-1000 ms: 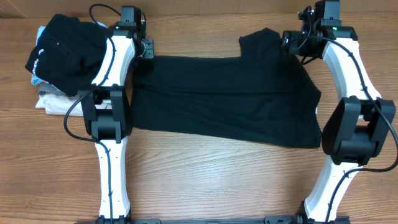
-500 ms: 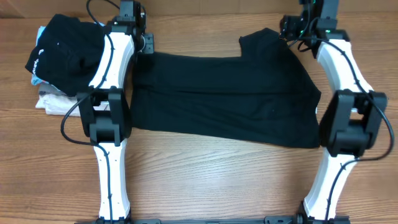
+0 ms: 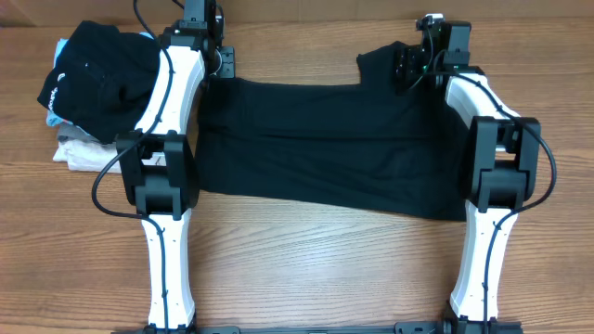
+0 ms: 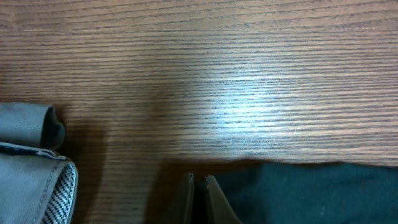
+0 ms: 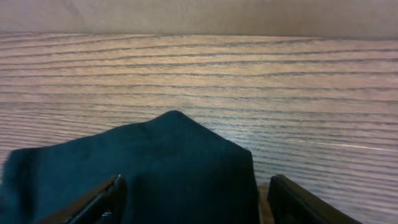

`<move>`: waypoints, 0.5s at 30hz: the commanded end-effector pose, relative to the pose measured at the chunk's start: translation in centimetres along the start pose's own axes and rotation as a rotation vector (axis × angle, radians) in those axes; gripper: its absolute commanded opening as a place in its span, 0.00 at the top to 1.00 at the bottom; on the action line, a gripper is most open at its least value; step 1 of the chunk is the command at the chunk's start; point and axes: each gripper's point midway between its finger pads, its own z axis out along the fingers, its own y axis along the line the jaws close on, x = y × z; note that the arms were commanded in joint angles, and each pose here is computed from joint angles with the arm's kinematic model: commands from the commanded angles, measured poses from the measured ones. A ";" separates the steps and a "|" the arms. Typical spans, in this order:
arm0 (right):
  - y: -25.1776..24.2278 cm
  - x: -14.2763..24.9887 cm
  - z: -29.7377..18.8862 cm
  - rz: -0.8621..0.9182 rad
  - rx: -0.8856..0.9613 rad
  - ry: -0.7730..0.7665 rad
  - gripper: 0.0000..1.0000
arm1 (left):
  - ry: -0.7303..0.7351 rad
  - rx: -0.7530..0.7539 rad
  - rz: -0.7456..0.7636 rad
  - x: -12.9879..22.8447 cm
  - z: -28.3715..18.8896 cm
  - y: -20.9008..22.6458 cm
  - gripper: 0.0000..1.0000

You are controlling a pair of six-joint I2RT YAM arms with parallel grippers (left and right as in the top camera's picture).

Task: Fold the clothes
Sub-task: 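Fold the shirt's near half back toward the far edge with both grippers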

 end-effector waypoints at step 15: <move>-0.7 2.2 2.0 0.075 0.033 0.078 0.94 | -0.052 0.008 0.022 -1.5 -2.1 -1.2 0.96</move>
